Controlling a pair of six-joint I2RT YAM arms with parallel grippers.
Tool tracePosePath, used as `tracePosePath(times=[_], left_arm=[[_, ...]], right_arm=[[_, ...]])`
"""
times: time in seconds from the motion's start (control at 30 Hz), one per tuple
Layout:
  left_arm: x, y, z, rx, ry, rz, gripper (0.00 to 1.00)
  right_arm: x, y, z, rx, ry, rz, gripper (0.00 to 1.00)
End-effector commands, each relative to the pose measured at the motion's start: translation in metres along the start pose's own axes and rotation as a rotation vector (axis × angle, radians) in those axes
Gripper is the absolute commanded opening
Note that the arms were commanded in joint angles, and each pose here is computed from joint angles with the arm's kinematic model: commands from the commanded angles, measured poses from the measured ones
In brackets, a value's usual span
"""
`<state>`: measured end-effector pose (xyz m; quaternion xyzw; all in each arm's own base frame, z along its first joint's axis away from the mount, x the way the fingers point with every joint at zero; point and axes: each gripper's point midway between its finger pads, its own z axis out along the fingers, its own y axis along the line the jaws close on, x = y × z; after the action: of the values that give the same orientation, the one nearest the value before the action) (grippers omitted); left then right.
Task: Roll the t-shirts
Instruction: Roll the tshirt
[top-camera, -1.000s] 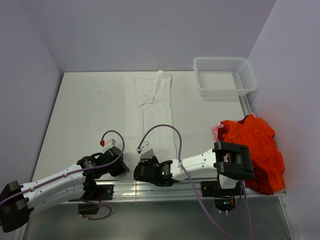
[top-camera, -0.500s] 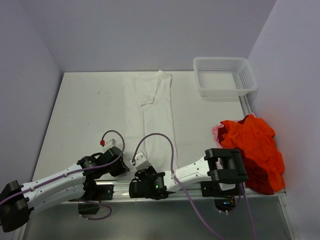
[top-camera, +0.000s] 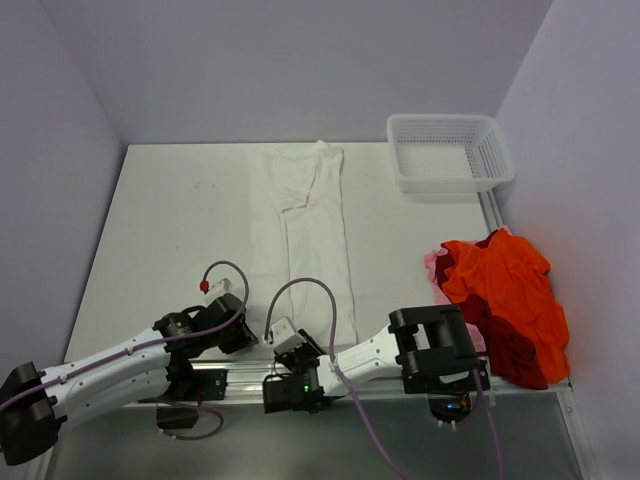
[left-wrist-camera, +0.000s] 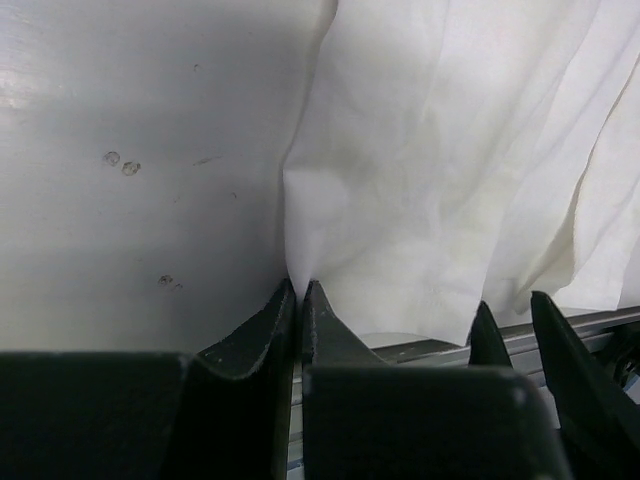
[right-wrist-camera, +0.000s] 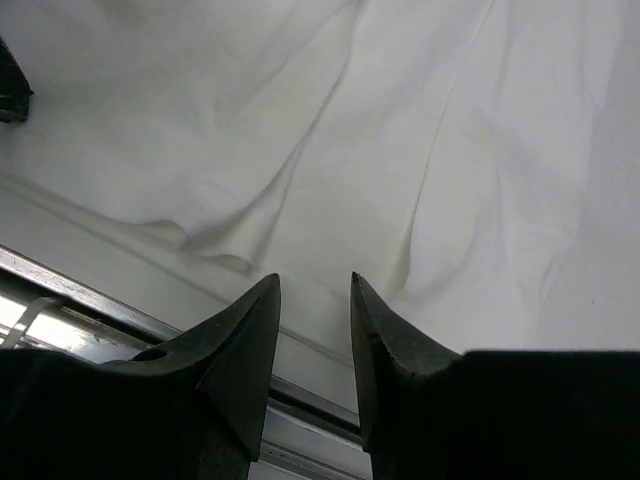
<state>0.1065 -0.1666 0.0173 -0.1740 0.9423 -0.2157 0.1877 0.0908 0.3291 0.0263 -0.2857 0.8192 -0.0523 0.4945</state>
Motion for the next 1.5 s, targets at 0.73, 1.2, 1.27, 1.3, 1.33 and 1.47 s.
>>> tracePosePath(times=[0.73,1.2,1.27,1.3,1.33,1.47], left_arm=[[0.001,-0.01,-0.009,0.027,0.022,0.027,0.03],[0.003,-0.006,-0.012,0.016,0.032,0.02,0.29],[0.004,-0.006,-0.012,0.02,0.036,0.015,0.29],[0.004,-0.005,-0.012,0.017,0.035,0.014,0.29],[0.004,-0.003,-0.011,0.013,0.033,0.011,0.29],[0.005,-0.002,-0.011,0.015,0.032,0.008,0.3]], right_arm=[[0.014,-0.081,-0.008,-0.329,0.173,0.757,0.42],[0.051,-0.087,-0.018,-0.377,0.345,0.904,0.54],[0.057,-0.091,-0.016,-0.347,0.349,0.905,0.54],[0.06,-0.093,-0.015,-0.332,0.351,0.911,0.54],[0.06,-0.093,-0.016,-0.34,0.346,0.916,0.54],[0.054,-0.098,-0.019,-0.348,0.318,0.934,0.54]])
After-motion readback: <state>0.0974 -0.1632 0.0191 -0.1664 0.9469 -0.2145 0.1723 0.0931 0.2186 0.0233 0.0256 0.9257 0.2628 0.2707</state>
